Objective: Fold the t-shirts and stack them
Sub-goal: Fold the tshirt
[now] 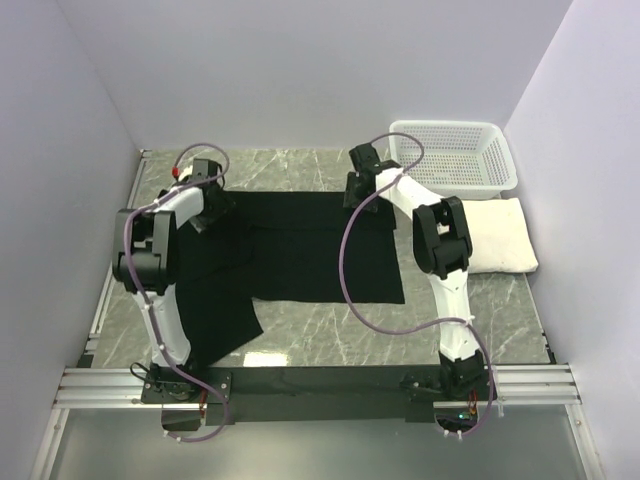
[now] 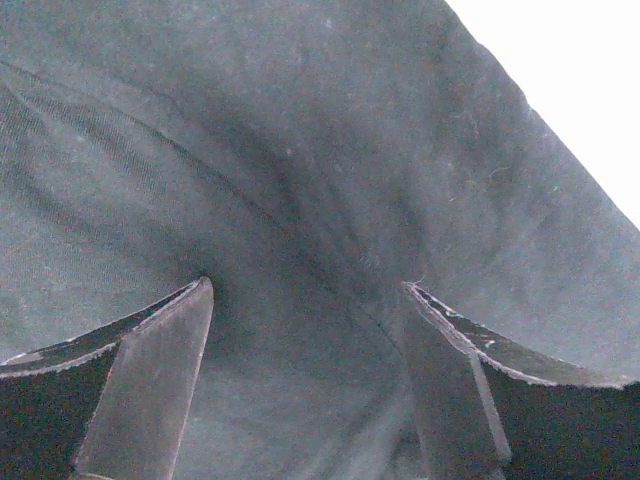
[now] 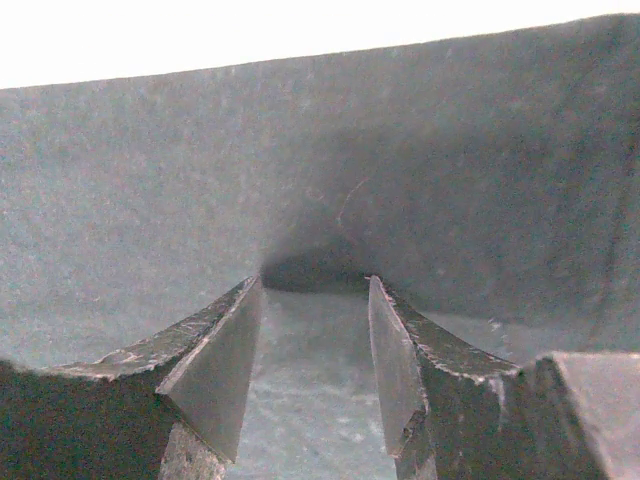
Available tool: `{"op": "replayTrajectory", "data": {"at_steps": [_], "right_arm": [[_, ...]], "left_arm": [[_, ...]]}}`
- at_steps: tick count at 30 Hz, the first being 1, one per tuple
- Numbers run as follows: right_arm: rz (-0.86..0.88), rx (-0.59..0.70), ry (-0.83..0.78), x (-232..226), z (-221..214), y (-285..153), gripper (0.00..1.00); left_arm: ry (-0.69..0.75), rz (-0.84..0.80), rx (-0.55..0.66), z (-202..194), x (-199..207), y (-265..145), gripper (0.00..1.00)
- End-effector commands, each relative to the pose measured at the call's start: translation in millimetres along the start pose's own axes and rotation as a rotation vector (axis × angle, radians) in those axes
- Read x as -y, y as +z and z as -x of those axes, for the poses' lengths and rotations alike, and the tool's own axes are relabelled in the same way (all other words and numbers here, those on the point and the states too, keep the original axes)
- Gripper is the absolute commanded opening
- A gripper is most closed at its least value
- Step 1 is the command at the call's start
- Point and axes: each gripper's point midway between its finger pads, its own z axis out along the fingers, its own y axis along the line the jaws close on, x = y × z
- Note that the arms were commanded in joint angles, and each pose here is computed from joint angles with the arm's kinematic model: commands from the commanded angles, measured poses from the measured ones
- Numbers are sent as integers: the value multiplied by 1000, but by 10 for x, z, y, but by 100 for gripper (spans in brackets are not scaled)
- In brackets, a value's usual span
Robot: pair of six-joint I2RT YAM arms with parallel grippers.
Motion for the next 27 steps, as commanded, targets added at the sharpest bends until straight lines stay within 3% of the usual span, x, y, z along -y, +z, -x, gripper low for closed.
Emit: {"op": "replayTrajectory", "data": {"at_steps": [1,6,10,13,17,21,27], "right_arm": [[-8,39,2,111,299,32,54],[36,97,-19,18,603,-54,54],[88,152,-23,-91,697,-363,55],[117,216,-23,-130,723,-854,55],[101,218,-5,-41,414,-1193,56],[43,137,28,240,-273,-1252,56],[25,84,62,556,-954,-1422,56]], "left_arm": [[3,-54,-120,-243,216,284,80],[-14,-99,-46,168,523,236,83],[-56,-154,85,639,626,-260,87],[-85,-162,139,806,469,-618,93],[-156,-150,145,809,-48,-892,93],[-205,-72,106,464,-733,-937,92],[-272,10,102,111,-1354,-1018,90]]}}
